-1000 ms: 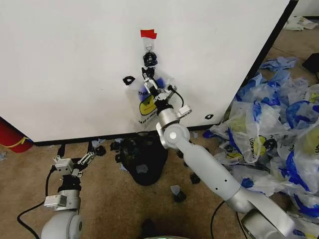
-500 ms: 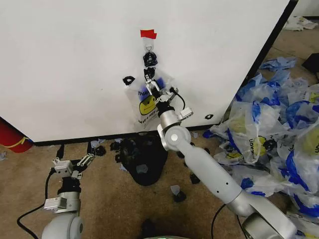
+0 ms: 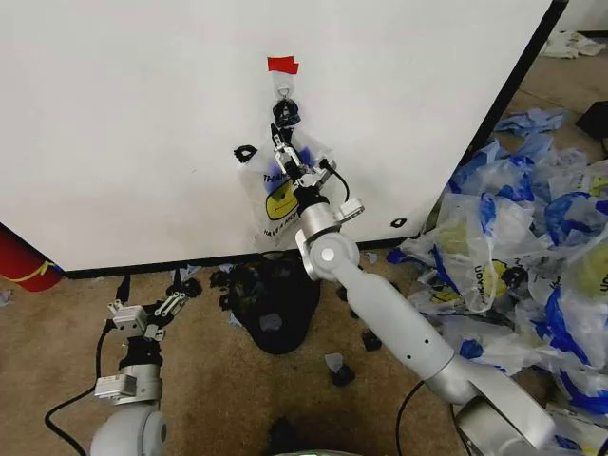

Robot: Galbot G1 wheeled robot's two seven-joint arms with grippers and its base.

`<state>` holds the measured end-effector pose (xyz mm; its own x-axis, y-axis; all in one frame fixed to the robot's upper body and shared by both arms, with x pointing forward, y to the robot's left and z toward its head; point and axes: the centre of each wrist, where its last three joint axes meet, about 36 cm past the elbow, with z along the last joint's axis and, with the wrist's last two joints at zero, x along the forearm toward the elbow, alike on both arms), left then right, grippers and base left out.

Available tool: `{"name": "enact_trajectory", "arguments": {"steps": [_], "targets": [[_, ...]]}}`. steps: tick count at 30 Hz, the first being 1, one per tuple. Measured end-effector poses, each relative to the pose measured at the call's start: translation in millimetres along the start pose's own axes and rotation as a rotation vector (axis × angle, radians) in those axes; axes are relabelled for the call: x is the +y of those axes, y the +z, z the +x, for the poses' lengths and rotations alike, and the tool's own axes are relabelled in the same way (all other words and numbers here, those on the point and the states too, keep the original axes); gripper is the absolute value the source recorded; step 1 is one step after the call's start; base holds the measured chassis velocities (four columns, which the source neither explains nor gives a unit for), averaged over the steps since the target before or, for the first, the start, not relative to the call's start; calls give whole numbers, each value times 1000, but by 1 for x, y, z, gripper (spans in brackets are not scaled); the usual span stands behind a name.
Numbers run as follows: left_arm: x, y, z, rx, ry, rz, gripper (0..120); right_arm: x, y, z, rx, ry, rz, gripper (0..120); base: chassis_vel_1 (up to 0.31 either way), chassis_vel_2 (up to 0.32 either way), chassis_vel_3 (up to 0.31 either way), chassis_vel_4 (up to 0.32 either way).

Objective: Pick up the garbage bag from the wall and place it over the trash bin.

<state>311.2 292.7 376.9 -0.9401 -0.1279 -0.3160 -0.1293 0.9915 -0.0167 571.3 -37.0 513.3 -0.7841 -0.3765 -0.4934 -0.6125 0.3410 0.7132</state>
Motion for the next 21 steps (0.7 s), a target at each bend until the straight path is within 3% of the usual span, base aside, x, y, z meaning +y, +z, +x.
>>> {"name": "enact_trajectory", "arguments": {"steps": [4, 10, 14, 21], "targets": [[-2, 1, 1, 0, -2, 5, 100, 1, 1, -2, 0, -3, -1, 82, 0, 0, 0, 0], [-5, 4, 2, -2, -3, 6, 100, 1, 3, -1, 1, 0, -3, 68, 0, 0, 0, 0], [-7, 6, 2, -5, -2, 7, 100, -2, 2, 3, 3, 6, 3, 51, 0, 0, 0, 0], [-10, 8, 2, -11, -3, 12, 100, -4, 1, 5, 4, 9, 14, 35, 0, 0, 0, 0]]}}
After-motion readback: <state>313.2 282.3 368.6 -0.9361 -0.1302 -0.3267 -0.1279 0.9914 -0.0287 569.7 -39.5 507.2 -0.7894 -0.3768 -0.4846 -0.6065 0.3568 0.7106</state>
